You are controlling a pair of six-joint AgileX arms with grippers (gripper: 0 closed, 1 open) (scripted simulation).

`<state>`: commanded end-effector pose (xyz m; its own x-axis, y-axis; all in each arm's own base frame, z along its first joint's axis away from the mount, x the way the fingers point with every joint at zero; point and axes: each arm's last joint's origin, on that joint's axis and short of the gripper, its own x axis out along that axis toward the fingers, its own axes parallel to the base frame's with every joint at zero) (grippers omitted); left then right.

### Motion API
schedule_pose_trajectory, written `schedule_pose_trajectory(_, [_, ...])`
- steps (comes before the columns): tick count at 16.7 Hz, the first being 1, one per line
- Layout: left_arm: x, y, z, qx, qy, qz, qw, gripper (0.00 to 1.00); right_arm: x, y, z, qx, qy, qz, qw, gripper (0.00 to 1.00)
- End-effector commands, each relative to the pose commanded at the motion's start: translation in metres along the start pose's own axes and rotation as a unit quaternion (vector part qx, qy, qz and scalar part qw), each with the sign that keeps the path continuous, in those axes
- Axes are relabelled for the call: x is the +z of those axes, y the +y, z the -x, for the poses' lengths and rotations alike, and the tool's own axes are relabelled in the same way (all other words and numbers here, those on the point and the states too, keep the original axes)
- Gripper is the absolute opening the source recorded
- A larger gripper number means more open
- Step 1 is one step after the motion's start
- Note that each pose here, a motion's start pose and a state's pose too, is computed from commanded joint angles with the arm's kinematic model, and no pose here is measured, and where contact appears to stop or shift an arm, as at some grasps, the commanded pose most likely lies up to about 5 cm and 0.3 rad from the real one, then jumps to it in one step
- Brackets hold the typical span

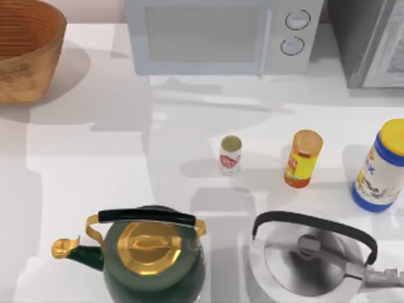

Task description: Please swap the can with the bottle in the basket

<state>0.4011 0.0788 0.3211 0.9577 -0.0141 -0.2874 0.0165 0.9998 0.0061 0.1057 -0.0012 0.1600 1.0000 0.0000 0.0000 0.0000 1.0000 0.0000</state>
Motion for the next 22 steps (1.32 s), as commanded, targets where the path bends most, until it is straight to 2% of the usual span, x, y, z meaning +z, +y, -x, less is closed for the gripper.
schedule_pose_trajectory(2, [-0.003,0.0,-0.012,-0.001,-0.004,-0.001,1.0,0.0,0.0,0.0,0.0,0.0,0.0,0.0,1.0,1.0])
schedule_pose_trajectory(6, [-0.028,0.0,-0.052,-0.002,0.007,0.002,1.0,0.0,0.0,0.0,0.0,0.0,0.0,0.0,1.0,1.0])
schedule_pose_trajectory(11, [-0.03,-0.001,-0.058,-0.001,0.003,0.001,1.0,0.0,0.0,0.0,0.0,0.0,0.0,0.0,1.0,1.0])
schedule_pose_trajectory(22, [-0.03,-0.001,-0.058,-0.001,0.003,0.001,1.0,0.83,0.0,0.0,0.0,0.0,0.0,0.0,1.0,1.0])
